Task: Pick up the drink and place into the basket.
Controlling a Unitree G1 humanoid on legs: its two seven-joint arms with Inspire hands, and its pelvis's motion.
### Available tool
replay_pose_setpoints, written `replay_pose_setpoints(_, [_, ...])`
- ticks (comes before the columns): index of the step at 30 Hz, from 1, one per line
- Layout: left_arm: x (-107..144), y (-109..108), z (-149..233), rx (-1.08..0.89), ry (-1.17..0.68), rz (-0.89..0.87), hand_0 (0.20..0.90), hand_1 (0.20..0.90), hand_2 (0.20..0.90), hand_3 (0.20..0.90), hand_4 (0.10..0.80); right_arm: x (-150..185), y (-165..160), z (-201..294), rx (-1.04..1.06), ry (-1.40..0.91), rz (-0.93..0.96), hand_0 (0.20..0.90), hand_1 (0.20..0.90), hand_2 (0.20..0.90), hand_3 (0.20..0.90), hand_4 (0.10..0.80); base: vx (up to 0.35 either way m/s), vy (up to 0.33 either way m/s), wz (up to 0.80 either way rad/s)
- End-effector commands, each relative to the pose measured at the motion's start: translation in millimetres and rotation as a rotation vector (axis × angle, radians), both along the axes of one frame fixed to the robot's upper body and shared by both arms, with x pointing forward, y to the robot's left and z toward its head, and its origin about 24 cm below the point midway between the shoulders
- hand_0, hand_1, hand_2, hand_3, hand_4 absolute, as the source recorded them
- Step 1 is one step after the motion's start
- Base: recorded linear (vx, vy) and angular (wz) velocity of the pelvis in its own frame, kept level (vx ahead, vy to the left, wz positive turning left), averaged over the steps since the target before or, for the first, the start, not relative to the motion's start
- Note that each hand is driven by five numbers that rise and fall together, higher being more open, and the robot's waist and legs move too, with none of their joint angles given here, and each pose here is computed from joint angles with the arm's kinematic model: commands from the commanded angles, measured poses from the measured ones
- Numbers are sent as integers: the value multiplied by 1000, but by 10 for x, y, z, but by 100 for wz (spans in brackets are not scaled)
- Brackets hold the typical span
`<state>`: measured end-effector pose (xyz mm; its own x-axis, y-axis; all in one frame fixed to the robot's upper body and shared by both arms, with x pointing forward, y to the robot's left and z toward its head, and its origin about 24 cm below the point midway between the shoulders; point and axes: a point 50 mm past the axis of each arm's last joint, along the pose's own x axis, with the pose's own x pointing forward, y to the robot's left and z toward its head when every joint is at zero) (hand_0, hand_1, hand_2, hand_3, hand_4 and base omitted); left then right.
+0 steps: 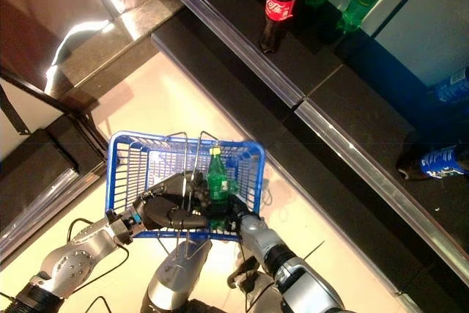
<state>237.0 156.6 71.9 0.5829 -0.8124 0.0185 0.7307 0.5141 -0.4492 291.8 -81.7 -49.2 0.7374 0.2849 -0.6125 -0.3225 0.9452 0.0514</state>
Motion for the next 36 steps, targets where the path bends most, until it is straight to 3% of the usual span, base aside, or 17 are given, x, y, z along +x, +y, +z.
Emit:
replay_pose_setpoints(1, [-400,-657,1318,-511,-660,-510,300,300,300,200,100,167,370,300,248,-15,97,300,300,300,200,100,0,0,0])
replay_pose_setpoints(7, [-383,-604,1311,-512,-643,-512,300,300,300,200,100,280,276,401,643,91,-123,300,300,300,200,100,24,6,2])
replay_pose_setpoints(13, [-384,-540,1331,-523,-635,-509,300,300,300,200,100,391,163,503,826,104,-273,300,300,300,200,100,9,5,2])
replay_pose_setpoints(14, [-380,-530,1330,-524,-631,-506,300,300,300,200,100,403,145,510,844,104,-298,324,324,324,227,127,30,11,2])
replay_pose_setpoints(16, [-376,-522,1328,-529,-626,-502,300,300,300,200,100,425,100,510,858,97,-362,660,660,660,620,520,17,9,1])
replay_pose_setpoints(17, [-375,-517,1328,-531,-625,-500,300,300,300,200,100,429,85,506,854,95,-378,900,900,900,900,800,0,0,0])
replay_pose_setpoints(23, [-384,-519,1333,-545,-614,-483,300,300,300,200,100,426,19,466,782,76,-416,900,900,900,900,800,6,3,0])
replay_pose_setpoints(36, [-378,-435,1220,-552,-573,-386,300,300,300,200,100,257,96,551,883,-36,-427,900,900,900,900,800,34,-13,-1])
